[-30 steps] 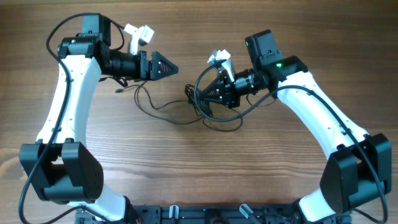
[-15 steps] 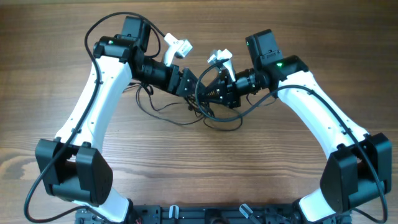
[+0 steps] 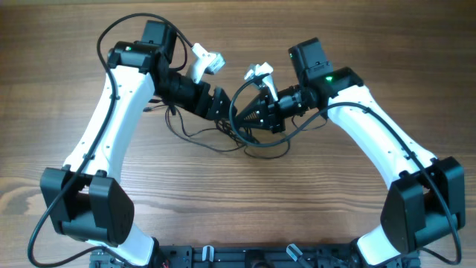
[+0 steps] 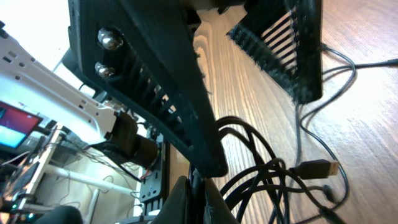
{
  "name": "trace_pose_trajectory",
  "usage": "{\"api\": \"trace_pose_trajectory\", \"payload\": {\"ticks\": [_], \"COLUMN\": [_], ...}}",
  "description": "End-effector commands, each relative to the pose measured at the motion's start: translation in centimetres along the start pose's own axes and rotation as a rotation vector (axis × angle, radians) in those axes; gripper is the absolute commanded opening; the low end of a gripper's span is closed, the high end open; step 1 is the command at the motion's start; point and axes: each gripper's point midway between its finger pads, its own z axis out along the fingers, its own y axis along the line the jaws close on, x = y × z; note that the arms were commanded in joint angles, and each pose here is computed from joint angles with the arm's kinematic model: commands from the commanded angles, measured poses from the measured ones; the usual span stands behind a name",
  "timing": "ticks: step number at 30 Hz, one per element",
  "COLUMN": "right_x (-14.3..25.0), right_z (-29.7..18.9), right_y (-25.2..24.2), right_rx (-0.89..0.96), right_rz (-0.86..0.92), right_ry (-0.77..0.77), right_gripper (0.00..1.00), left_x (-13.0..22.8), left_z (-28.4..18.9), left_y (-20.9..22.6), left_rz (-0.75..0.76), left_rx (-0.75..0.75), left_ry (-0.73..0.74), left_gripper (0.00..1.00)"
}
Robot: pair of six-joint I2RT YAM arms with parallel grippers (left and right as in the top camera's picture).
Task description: Untangle cables
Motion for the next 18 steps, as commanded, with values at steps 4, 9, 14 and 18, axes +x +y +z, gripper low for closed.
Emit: {"api": "trace_pose_trajectory", "payload": {"ticks": [4,9,14,18], "right_x": [-1.7,-1.7,-1.7,-1.7], "right_z": [-1.1,-1.0,-1.0,-1.1], "right_y": [0.1,0.1,0.1,0.1], "right_rx": [-0.002,-0.002,-0.002,-0.002], "right_rz": [-0.048,-0.049,-0.05,-0.05], "right_ry": [-0.046,-0.046,-0.046,-0.046], "right_gripper": [0.04,0.04,0.04,0.04], "left_x": [2.2,2.2,2.2,2.5], "left_z": [0.1,-1.0,-3.5,-3.9], "left_y": [0.3,1.6,0.8,-1.0], "left_rz": [0.33,0.329,0.362,0.42], "left_rx": [-0.015,-0.032,0.1,0.191], "left_ry": [0.092,0.068,-0.059,-0.096], "left_gripper": [0.79,0.78,0.79,0.78]}}
